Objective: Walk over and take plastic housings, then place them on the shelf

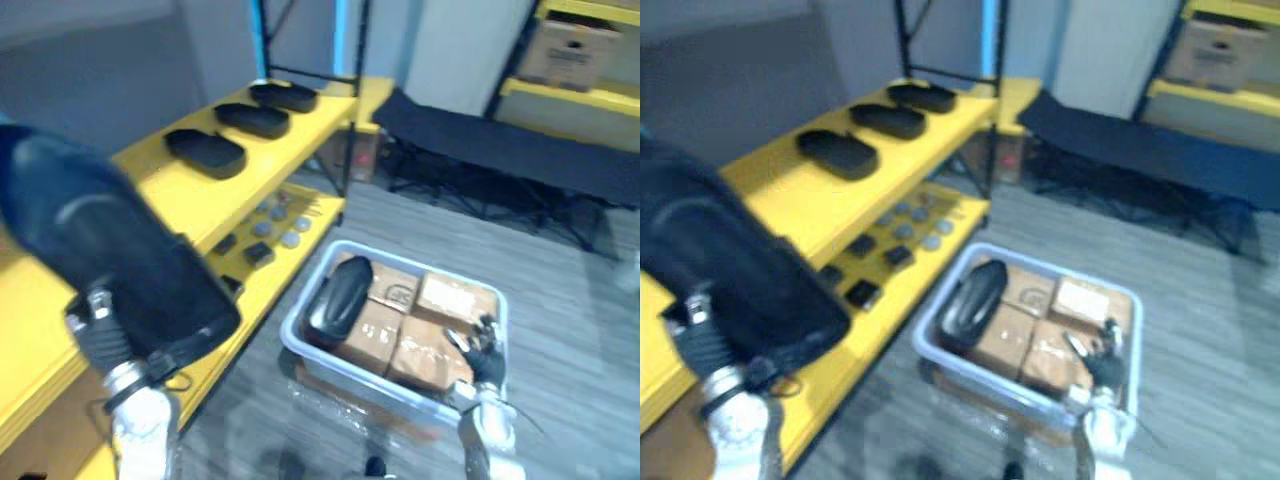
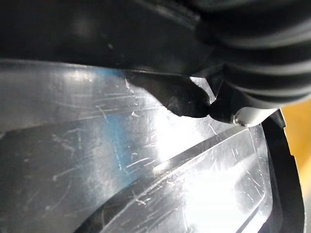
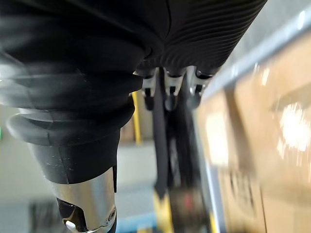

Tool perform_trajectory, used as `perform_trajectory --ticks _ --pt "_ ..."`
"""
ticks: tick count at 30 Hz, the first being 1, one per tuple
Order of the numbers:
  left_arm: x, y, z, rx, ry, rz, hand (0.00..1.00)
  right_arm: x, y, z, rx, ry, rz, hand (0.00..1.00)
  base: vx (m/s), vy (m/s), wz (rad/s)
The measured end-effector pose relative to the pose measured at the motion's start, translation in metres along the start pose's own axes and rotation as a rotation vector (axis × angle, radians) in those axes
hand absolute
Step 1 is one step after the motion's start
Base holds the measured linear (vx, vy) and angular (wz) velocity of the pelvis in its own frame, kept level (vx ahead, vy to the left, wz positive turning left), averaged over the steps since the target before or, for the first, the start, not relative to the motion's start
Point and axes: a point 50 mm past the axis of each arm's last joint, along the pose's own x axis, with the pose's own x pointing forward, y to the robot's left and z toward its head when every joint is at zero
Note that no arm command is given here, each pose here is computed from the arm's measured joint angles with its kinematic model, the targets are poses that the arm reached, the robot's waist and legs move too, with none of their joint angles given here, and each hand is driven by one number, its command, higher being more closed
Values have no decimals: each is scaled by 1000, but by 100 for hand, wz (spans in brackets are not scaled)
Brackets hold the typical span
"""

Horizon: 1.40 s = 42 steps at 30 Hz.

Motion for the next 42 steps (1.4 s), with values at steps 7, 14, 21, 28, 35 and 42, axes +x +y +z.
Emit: perform_trajectory --ticks 7,14,21,28,35,42 --pt "-23 65 -2 137 73 213 100 18 41 10 -11 -30 106 0 25 22 96" --pt "-25 66 2 92 77 139 100 17 29 6 -49 -9 18 0 53 93 112" --pt "-24 53 2 3 69 80 100 17 28 7 -78 -22 22 0 22 48 21" --pt "-8 8 4 -101 18 -112 100 -8 -23 -5 -80 20 -115 0 33 171 81" --pt "-20 -4 -2 -124 72 -159 100 -10 -19 9 -60 -64 -17 0 -79 -87 -9" --pt "-9 5 12 -72 -22 -160 100 -12 -34 15 -34 -114 -111 0 -51 -35 14"
